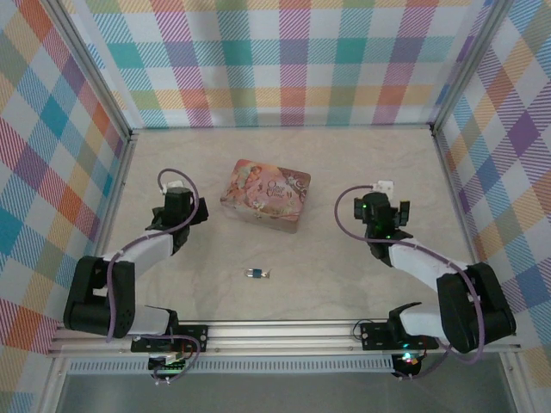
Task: Unlock the padlock with the key
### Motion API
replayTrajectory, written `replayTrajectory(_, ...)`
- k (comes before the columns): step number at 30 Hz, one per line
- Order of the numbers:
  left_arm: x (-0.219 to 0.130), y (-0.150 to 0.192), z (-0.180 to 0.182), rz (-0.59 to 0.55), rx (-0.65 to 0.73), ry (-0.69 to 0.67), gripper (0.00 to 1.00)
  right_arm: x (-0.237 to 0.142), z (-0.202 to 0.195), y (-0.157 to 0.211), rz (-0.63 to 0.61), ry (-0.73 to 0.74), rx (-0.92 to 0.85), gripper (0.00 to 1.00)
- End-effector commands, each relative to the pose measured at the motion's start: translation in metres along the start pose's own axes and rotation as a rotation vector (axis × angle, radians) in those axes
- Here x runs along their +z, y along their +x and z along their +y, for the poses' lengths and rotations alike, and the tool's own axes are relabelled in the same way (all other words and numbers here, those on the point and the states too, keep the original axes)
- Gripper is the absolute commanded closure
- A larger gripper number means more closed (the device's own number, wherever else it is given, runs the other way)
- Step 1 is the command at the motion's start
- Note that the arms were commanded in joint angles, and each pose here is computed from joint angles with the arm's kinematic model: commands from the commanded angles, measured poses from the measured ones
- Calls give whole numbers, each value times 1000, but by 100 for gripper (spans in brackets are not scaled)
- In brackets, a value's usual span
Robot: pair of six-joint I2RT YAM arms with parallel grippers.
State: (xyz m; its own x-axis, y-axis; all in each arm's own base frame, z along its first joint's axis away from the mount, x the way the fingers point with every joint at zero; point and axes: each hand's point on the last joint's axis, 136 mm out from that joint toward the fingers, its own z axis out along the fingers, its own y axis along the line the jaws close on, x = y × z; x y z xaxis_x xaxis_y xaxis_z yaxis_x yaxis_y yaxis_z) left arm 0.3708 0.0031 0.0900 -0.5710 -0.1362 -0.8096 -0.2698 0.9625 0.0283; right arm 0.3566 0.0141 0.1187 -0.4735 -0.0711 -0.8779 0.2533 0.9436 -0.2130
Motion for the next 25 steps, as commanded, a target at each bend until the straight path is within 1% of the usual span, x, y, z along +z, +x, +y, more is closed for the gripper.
replayTrajectory(1, 8, -22, -6, -166, 33, 22, 0, 7, -1, -3, -86, -30, 63, 0)
replayTrajectory(2, 13, -21, -7, -154, 47, 19, 0, 6, 2, -11, -140, -71, 90, 0)
replayTrajectory(3, 16, -25, -15, -171, 72, 57, 0, 5, 5, -15, -181, -123, 103, 0)
replayTrajectory(4, 19, -21, -20, -185, 85, 97, 0, 7, 8, -12, -163, -149, 87, 0)
replayTrajectory(5, 25, -17, -20, -196, 69, 126, 0, 12, 9, -14, -161, -182, 80, 0)
replayTrajectory(6, 25, -12, -19, -168, 45, 165, 0, 15, 14, -16, -167, -218, 58, 0)
replayTrajectory(8, 24, -9, -18, -244, 23, 209, 0, 27, 19, -12, -211, -282, 70, 0)
replayTrajectory(9, 26, -3, -17, -206, 27, 205, 0, 36, 17, 2, -173, -308, 105, 0)
replayTrajectory(10, 25, -6, -18, -202, 33, 205, 0, 44, 9, 3, -161, -287, 132, 0)
replayTrajectory(11, 25, -5, -17, -218, 34, 194, 0, 47, 9, 6, -108, -286, 137, 0)
replayTrajectory(12, 25, -4, -17, -201, 39, 180, 0, 47, 8, 2, -130, -285, 141, 0)
replayTrajectory(13, 24, -6, -18, -222, 42, 175, 0, 45, 10, 3, -143, -288, 128, 0)
replayTrajectory(18, 25, -6, -17, -211, 37, 174, 0, 43, 12, 3, -138, -305, 119, 0)
replayTrajectory(21, 25, -6, -17, -213, 36, 173, 0, 48, 15, 4, -103, -342, 133, 0)
replayTrajectory(25, 24, -5, -16, -215, 37, 174, 0, 46, 13, 4, -110, -346, 137, 0)
